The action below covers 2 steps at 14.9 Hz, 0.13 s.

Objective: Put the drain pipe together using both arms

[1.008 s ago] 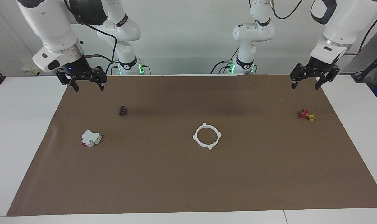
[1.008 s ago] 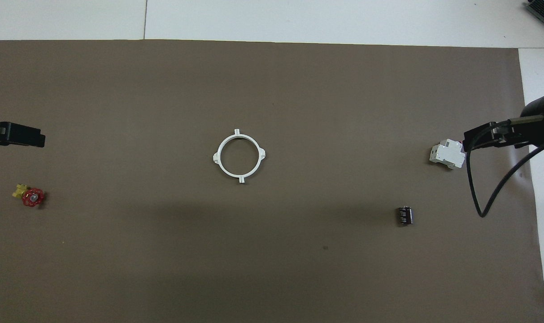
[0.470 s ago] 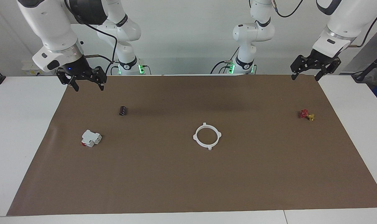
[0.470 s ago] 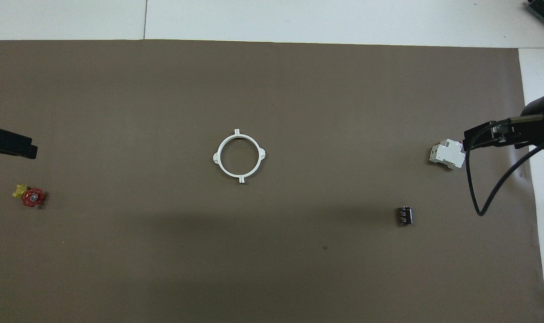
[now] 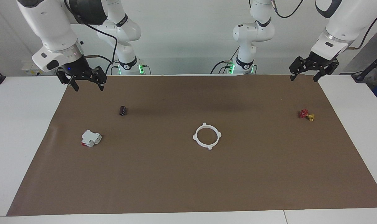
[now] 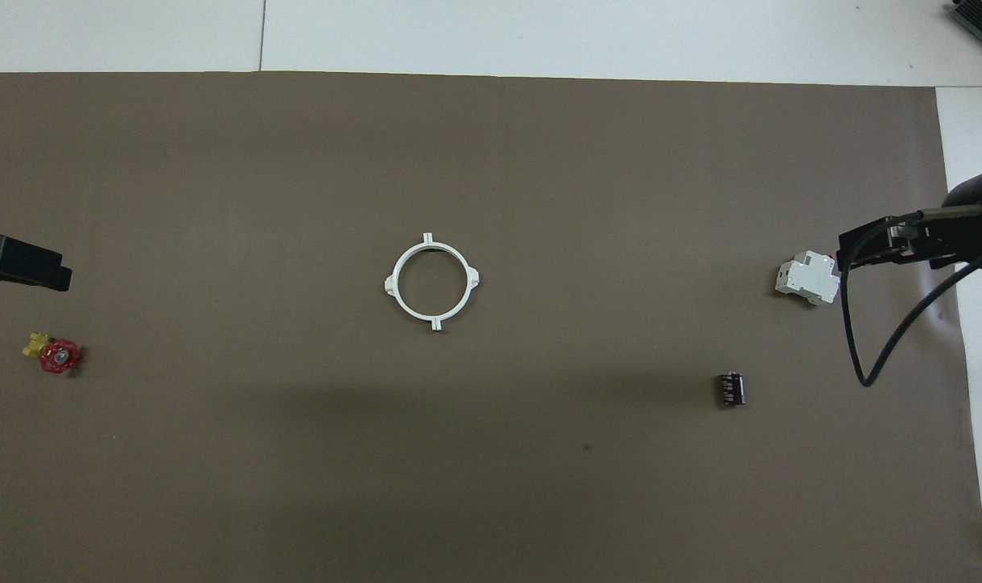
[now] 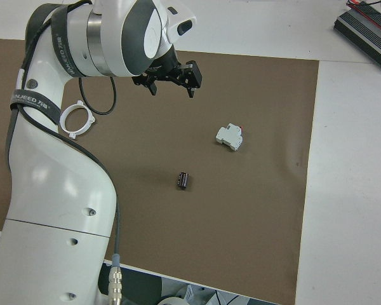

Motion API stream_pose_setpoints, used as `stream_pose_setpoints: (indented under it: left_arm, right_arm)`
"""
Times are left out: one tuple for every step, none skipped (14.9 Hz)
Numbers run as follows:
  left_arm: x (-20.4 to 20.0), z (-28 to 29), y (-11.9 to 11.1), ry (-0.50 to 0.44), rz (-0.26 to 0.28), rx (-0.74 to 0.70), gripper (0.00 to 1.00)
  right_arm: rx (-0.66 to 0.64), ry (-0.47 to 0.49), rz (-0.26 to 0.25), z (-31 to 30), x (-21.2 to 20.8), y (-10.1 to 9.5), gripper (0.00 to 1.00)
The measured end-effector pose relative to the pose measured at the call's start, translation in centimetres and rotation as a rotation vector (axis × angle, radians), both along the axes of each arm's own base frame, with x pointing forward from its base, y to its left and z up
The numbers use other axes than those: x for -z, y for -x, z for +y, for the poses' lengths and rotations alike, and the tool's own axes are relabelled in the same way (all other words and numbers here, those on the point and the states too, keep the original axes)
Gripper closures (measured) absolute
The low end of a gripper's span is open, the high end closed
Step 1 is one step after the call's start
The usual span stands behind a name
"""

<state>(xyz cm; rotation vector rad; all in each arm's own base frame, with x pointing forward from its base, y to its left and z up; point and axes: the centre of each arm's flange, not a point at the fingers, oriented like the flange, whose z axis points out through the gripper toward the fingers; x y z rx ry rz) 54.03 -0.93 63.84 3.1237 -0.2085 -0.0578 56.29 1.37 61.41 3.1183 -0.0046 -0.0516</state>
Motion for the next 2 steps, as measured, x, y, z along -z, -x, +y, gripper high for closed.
stream_pose_setpoints:
  left_arm:
    - [-0.01, 0.01, 0.01, 0.0, 0.0, 0.0, 0.0]
    - [-0.03, 0.01, 0.02, 0.0, -0.001, 0.0, 0.0]
  right_arm:
    - [0.003, 0.0, 0.0, 0.0, 0.0, 0.0, 0.01]
    - [0.005, 0.0, 0.0, 0.0, 0.0, 0.0, 0.01]
